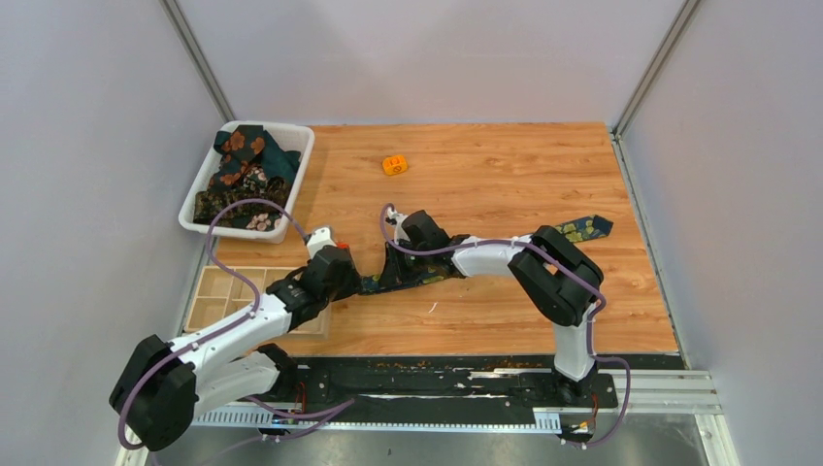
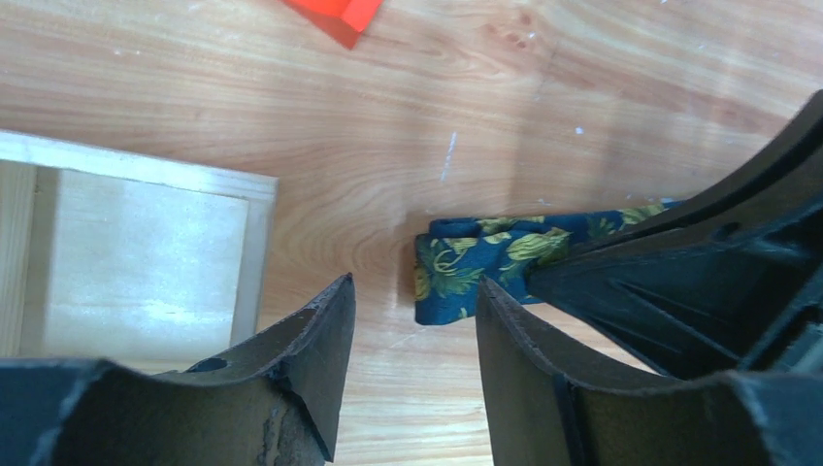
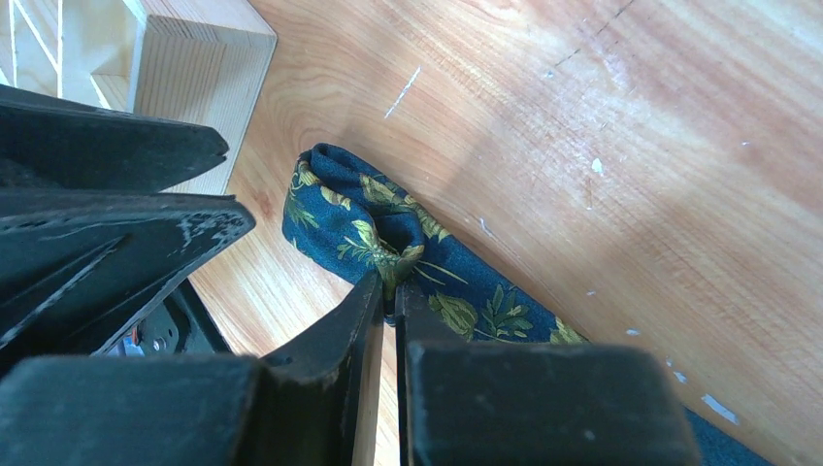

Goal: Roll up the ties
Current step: Roll the tie at the center of the board.

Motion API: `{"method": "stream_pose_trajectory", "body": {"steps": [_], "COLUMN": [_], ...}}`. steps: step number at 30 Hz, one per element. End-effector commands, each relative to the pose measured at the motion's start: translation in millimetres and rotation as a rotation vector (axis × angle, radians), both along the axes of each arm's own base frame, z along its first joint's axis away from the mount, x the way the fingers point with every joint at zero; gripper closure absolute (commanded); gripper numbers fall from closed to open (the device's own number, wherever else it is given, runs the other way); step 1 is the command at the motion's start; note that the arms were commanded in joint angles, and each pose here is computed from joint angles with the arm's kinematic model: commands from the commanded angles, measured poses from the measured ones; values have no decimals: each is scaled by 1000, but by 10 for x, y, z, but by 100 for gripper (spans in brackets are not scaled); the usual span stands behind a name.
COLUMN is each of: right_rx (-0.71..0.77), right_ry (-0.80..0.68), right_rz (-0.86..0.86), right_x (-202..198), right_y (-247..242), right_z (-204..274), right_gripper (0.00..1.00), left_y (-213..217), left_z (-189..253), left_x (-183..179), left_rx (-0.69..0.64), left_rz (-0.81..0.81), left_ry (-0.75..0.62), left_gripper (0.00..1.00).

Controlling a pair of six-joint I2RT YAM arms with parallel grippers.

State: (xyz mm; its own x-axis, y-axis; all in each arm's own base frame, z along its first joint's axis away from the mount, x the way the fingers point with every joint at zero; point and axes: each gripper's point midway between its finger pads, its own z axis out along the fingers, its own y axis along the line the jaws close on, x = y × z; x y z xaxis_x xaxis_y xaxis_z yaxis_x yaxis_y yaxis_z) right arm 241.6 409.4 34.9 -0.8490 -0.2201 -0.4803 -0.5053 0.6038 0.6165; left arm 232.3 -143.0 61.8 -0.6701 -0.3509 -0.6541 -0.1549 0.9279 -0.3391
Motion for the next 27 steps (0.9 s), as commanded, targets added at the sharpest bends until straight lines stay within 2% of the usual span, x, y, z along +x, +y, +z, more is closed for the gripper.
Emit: {"method": "stream_pose_trajectory", "body": {"steps": [1, 4, 15, 27], "right_rx": [1, -4, -12, -17], "right_ry": [-26, -23, -9, -6], "right_rz": [2, 2, 4, 3], "right_x": [88, 86, 60, 51], "right_y": [58, 55, 37, 22], "right_z": [29, 10, -46, -55], "right_gripper": [96, 97, 97, 98], "left_y": [-13, -54, -97, -70], "left_z": [-80, -135, -292, -486], "left_x": [13, 24, 71, 42], "left_rx": [-32, -47, -57, -55], "left_rz": [-49, -71, -76, -60], "left_ry": [22, 49, 86, 127], "left_gripper": [46, 50, 52, 60]}}
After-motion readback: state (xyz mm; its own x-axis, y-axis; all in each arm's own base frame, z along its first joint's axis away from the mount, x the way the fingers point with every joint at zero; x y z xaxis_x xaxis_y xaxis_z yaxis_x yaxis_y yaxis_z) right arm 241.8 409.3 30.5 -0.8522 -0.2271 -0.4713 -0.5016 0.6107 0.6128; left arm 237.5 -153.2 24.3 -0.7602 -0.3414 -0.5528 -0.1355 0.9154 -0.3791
